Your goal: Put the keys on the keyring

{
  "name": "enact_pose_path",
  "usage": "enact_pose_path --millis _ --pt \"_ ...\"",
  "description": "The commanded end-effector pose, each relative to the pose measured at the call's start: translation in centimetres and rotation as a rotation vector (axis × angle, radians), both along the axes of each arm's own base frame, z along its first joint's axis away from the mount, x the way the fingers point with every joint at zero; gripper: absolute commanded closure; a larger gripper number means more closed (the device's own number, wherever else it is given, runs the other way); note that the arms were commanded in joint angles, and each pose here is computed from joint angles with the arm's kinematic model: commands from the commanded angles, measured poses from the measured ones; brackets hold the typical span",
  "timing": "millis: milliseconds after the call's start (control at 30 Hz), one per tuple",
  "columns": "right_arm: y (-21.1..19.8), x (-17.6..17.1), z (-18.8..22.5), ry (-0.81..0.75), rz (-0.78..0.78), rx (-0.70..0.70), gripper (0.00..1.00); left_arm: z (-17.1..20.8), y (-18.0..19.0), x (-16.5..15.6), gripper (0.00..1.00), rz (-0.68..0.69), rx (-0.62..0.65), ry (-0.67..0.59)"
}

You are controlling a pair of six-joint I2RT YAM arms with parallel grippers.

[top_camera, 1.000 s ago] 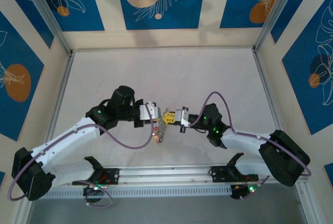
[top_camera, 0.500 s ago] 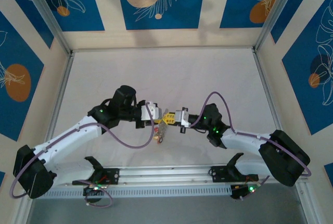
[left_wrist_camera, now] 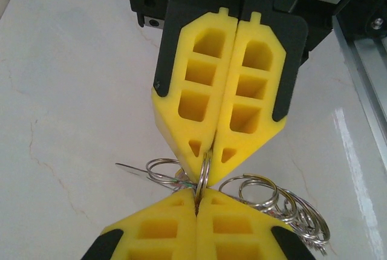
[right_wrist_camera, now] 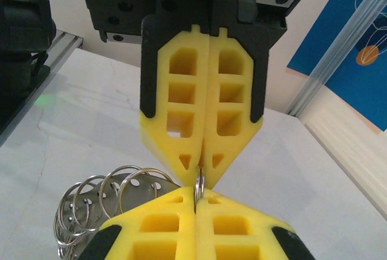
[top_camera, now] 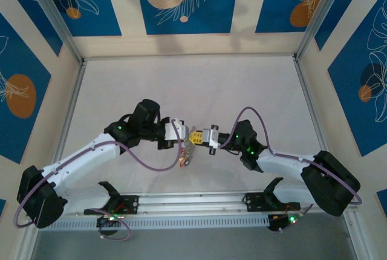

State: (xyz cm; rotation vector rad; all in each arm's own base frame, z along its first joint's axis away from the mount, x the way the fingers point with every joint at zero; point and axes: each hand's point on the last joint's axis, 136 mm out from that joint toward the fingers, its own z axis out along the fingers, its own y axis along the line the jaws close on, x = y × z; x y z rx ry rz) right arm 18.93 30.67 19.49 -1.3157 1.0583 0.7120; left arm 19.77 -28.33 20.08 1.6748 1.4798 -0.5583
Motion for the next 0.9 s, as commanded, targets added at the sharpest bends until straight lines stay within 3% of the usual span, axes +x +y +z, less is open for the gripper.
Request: enact_pose_path --millis 0,333,567,667,700,800,867 --pt "0.3 0.6 -0.1 -0.046 -0.033 -0.046 0.91 0.9 0.7 1.2 1.0 0.039 0.087 -0.069" --pt "0.8 2.1 -0.4 -0.009 -0.103 -0.081 0.85 0.0 0.8 1.6 1.0 0.064 0.285 -0.144" --pt "1.4 2.2 -0.4 0.019 -0.093 -0.07 0.86 0.3 0.3 0.8 1.0 0.044 0.276 -0.119" --pt "1.4 2.3 -0.3 0.028 -0.096 -0.061 1.0 0.5 0.0 0.5 1.0 0.032 0.264 -0.097" --pt "1.4 2.2 -0.3 0.029 -0.091 -0.059 1.0 0.7 -0.2 0.4 1.0 0.028 0.251 -0.094" --pt "1.3 1.5 0.4 0.013 -0.063 -0.018 1.0 1.0 -0.2 0.0 0.83 0.018 0.193 -0.092" --pt "0.9 1.0 0.9 0.002 -0.043 0.028 1.0 1.1 0.0 0.0 0.81 0.022 0.157 -0.083"
